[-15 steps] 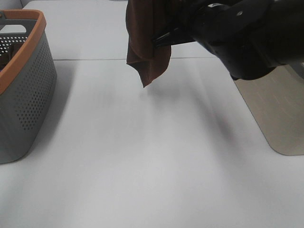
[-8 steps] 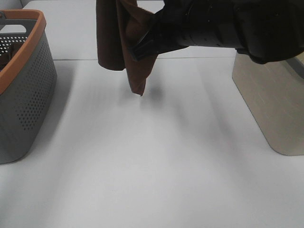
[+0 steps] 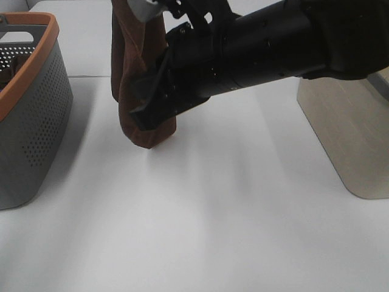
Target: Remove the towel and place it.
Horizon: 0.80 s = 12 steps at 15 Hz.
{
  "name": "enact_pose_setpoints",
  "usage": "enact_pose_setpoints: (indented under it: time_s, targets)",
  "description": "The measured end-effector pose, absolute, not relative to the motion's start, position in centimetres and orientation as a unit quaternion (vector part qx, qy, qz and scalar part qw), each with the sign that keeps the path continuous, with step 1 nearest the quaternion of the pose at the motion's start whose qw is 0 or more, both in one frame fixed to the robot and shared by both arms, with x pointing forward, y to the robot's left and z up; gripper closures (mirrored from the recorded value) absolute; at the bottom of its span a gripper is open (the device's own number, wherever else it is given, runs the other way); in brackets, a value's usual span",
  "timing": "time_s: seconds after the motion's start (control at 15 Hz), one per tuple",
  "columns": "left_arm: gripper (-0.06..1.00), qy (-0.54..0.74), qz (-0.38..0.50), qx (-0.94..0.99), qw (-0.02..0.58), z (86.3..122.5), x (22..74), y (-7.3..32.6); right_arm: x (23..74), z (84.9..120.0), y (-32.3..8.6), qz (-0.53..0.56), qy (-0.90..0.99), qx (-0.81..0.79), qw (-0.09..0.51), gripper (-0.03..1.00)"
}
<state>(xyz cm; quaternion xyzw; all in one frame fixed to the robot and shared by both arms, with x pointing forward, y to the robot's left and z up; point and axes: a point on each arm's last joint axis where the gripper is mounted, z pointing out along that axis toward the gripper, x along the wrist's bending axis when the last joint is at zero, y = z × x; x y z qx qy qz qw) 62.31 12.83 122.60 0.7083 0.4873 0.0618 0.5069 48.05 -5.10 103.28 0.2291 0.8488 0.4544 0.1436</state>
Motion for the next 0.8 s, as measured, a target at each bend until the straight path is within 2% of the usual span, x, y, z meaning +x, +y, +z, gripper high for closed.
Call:
enact_pose_setpoints:
  time_s: [0.13,0.4,0.47,0.6,0.67,0.8]
  targets:
    - [0.94,0.488,0.055,0.721,0.489,122.3,62.1,12.9,47.3,102.3,-5.5,0.405,0.88,0.225,0.107,0.97]
    - [0.94,0.491,0.062,0.741,0.453,121.7,61.9,13.3,48.0,102.2,-7.2,0.336,0.873,0.32,0.147,0.97]
    - [0.94,0.493,0.072,0.745,0.443,121.5,62.0,13.5,49.2,103.2,-8.3,0.318,0.855,0.362,0.193,0.97]
    - [0.94,0.495,0.085,0.753,0.426,121.3,62.0,13.8,51.1,104.6,-9.7,0.313,0.825,0.405,0.241,0.97]
    - [0.94,0.498,0.11,0.758,0.407,121.1,62.2,14.2,53.4,107.1,-11.3,0.317,0.798,0.412,0.305,0.97]
    - [0.94,0.499,0.137,0.76,0.393,121.0,62.5,14.7,55.4,109.9,-13.0,0.336,0.765,0.429,0.343,0.97]
